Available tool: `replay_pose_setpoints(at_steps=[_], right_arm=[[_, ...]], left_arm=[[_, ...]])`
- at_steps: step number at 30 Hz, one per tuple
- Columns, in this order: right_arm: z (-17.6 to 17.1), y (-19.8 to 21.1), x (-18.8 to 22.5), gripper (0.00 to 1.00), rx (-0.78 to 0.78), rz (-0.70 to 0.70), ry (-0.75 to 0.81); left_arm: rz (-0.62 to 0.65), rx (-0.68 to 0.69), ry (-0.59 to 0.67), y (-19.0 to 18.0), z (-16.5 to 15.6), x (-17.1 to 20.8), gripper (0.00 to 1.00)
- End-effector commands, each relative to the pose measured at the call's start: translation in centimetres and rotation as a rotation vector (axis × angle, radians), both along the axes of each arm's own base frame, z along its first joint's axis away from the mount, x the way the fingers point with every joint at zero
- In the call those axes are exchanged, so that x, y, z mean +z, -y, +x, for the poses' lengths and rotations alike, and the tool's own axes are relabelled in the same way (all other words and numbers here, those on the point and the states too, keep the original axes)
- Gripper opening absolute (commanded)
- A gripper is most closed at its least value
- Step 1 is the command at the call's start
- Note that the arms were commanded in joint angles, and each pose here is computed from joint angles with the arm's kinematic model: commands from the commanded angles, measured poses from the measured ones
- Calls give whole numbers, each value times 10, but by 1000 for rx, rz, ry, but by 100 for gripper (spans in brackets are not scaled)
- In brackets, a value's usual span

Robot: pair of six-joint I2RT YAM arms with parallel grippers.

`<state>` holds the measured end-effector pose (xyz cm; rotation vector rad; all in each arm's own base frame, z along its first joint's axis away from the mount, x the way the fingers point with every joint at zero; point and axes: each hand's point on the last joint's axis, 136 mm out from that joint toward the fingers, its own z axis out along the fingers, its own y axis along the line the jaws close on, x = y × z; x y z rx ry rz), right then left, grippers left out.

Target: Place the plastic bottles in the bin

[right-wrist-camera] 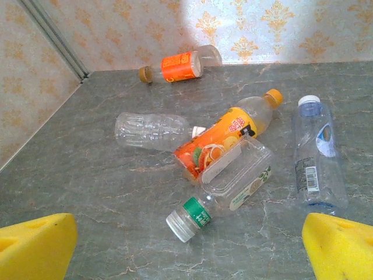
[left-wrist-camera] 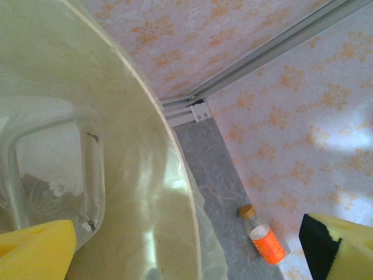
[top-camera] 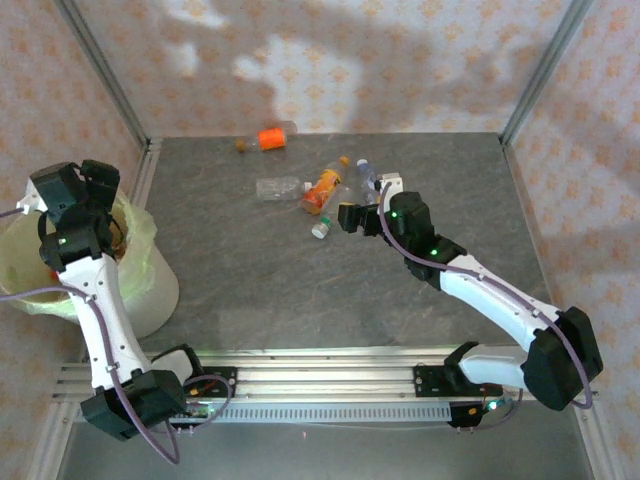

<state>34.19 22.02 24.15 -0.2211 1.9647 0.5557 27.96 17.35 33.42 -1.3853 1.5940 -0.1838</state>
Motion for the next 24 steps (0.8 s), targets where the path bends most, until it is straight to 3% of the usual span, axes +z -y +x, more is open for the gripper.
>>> replay_pose_setpoints(at_steps=[1,10,15,19,24], right_arm=[[1,0,2,99,-7,3,13],[11,8,3,99,-100,46,-2],[24,33,-6,99,-243,126,-63],[33,61,-20,99,-378,191,-135],[33,88,-29,99,-483,235,-153]], left_arm=[[3,-102,40,17,6,18,100],[47,-221,169,66,-2,69,100],[30,-419,268,121,19,86,100],[100,-578,240,177,38,89,100],[195,-716,108,253,72,69,100]])
